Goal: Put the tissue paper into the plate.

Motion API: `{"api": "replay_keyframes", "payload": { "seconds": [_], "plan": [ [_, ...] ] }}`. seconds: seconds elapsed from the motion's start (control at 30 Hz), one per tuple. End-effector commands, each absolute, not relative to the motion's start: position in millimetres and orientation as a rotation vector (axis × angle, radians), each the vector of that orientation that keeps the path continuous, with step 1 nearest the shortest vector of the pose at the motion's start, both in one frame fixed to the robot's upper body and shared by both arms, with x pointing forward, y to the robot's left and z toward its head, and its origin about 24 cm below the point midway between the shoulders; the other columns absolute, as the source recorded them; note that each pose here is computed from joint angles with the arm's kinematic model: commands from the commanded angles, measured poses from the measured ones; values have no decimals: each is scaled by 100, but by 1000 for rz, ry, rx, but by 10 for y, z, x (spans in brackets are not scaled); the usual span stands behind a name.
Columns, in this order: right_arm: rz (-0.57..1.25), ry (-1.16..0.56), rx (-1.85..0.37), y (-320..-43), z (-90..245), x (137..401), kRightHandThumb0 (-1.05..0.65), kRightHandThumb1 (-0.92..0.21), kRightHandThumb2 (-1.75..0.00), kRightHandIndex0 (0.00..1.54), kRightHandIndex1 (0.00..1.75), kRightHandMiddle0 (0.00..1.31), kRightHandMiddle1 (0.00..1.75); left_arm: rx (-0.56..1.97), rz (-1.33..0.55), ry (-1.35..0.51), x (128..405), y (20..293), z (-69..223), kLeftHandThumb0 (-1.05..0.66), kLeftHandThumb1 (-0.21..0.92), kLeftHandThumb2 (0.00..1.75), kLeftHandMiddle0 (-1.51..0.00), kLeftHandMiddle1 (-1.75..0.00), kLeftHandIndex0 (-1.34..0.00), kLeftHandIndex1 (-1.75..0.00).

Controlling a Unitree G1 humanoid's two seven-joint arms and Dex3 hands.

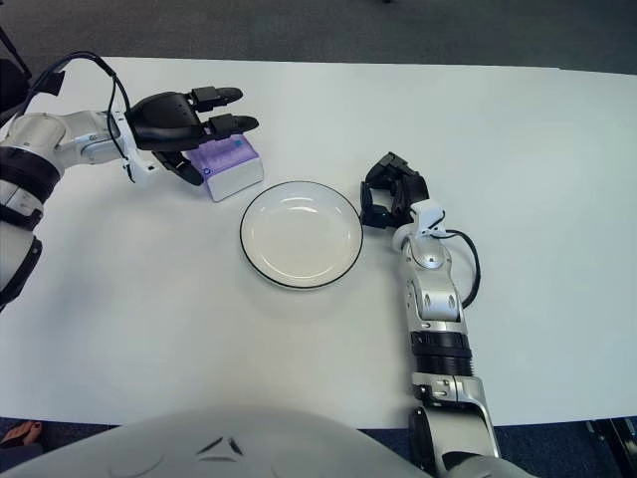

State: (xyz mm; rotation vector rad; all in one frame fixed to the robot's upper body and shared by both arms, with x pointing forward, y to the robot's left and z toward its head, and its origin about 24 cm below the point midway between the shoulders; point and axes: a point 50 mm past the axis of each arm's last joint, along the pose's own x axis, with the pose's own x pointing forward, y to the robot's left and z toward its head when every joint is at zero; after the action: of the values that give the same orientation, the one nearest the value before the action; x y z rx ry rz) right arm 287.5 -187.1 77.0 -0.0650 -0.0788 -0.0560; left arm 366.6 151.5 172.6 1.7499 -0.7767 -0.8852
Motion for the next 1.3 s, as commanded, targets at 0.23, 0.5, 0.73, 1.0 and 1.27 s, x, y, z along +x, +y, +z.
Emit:
{"api": "replay_keyframes", "payload": {
  "seconds": [0.23,0.5,0.73,1.0,1.27],
  "plan": [
    [-95,206,26,-1871,12,2403,-49,-29,-135,120,175,63,175,1734,-1005,-553,3733,1458,1735,-105,89,28,0,0,0,-1],
    [-82,207,31,-1880,16,2407,-49,-29,-135,121,175,64,175,1658,-1087,-415,3741,1395,1571,-105,87,25,0,0,0,0],
    [-75,208,30,-1888,10,2401,-49,-28,-136,120,175,64,175,1634,-1107,-305,3763,1387,1442,-105,85,24,0,0,0,0],
    [-61,206,26,-1896,8,2394,-49,-28,-136,120,175,64,175,1614,-1099,-274,3773,1369,1384,-105,85,23,0,0,0,0],
    [-51,216,15,-1895,1,2391,-50,-27,-138,121,175,65,175,1608,-1076,-338,3769,1277,1379,-105,86,23,-1,0,0,0]
  ]
}}
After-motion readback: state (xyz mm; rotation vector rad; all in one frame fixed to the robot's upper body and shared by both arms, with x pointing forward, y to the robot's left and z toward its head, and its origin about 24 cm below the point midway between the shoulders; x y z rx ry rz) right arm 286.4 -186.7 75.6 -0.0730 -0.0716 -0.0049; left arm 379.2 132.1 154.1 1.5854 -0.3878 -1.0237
